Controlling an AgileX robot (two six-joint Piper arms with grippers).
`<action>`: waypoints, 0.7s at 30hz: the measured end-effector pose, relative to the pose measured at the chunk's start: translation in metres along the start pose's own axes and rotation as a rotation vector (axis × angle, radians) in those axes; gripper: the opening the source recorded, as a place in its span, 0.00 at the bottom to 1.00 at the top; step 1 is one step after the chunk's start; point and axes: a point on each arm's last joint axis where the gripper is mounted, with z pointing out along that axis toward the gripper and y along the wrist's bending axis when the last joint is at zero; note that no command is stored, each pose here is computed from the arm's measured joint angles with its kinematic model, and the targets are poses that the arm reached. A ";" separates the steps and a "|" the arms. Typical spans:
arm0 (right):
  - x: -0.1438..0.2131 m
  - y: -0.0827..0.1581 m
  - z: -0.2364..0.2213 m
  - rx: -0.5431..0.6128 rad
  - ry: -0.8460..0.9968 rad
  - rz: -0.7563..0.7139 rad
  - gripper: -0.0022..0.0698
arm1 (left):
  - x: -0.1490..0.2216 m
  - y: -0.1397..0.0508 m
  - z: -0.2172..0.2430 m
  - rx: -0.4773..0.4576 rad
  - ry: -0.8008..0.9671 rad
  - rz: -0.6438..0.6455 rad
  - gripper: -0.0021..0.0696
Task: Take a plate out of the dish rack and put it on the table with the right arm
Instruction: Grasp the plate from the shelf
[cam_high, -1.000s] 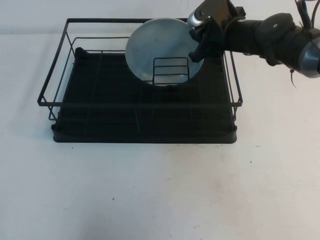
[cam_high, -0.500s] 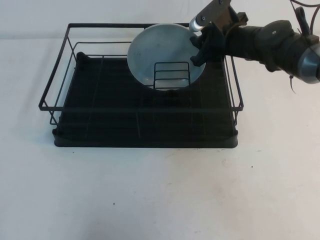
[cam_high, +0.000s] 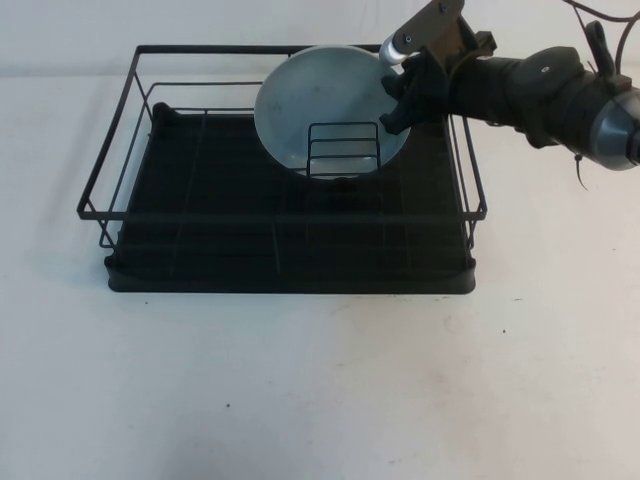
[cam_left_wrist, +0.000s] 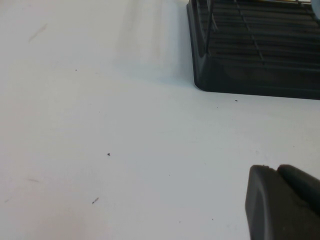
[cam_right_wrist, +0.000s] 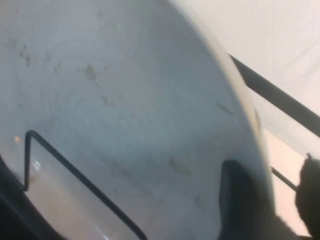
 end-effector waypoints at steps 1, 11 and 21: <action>0.000 0.000 0.000 0.000 -0.001 0.004 0.34 | 0.000 0.000 0.000 0.000 0.000 0.000 0.02; -0.001 0.003 0.000 -0.011 -0.003 0.008 0.11 | 0.000 0.000 0.000 0.000 0.000 0.000 0.02; -0.002 0.003 0.000 -0.010 -0.003 -0.009 0.05 | 0.000 0.000 0.000 0.000 0.000 0.000 0.02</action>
